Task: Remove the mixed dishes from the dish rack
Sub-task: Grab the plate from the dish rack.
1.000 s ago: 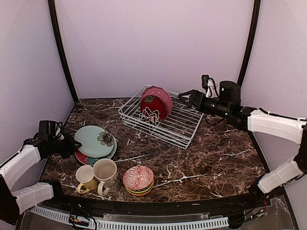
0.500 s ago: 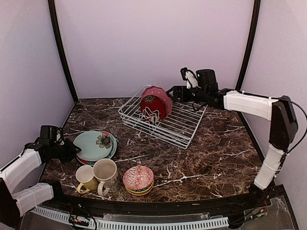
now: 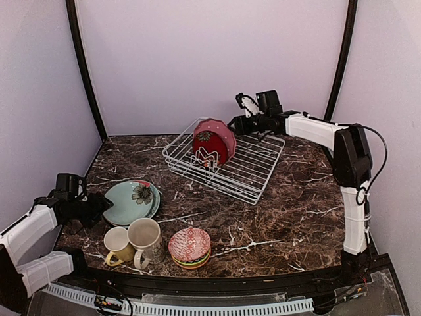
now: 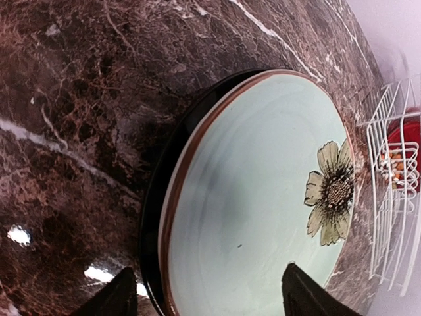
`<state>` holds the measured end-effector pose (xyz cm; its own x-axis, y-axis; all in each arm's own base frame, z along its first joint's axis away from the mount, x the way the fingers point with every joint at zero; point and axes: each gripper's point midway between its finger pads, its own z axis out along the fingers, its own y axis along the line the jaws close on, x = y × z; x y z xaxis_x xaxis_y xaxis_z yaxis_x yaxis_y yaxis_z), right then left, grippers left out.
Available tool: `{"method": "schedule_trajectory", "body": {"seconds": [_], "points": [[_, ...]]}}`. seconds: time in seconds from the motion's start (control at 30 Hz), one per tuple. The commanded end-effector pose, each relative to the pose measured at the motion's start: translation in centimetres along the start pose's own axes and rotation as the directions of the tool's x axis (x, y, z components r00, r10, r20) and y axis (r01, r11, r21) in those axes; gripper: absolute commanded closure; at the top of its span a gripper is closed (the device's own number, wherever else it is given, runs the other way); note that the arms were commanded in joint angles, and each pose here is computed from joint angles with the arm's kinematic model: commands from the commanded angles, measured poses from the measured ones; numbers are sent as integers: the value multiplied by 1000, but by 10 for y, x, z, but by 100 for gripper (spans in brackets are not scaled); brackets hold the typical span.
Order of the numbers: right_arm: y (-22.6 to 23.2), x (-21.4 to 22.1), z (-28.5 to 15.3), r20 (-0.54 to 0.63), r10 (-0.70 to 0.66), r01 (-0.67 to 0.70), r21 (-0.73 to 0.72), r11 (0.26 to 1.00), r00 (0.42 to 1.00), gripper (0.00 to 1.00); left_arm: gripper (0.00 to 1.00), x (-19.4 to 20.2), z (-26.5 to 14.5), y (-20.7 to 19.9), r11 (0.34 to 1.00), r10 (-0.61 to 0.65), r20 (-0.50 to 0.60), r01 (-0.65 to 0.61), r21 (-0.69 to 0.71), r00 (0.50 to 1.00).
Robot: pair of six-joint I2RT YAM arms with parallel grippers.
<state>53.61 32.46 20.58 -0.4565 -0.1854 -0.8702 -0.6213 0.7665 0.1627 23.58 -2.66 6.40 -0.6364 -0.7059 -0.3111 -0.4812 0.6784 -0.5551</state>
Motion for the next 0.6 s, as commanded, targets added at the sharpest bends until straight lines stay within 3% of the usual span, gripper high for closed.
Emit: {"method": "schedule_trajectory", "body": {"seconds": [0.0,0.2,0.57], "points": [[1,1,16,-16,-25,25,-17,1000,1000,44,18,1,-5,3,999,2,-12,-3,-34,1000],[0,8,38,-30,-18,17,-45,999,999,55,7,-9,-16,-7,999,19,14,-19,-28,1000],[2,22,68,-58,23,-28,-97,995,998,74,3,-38,-62,-67,973,169,124,-185,136,978]]}}
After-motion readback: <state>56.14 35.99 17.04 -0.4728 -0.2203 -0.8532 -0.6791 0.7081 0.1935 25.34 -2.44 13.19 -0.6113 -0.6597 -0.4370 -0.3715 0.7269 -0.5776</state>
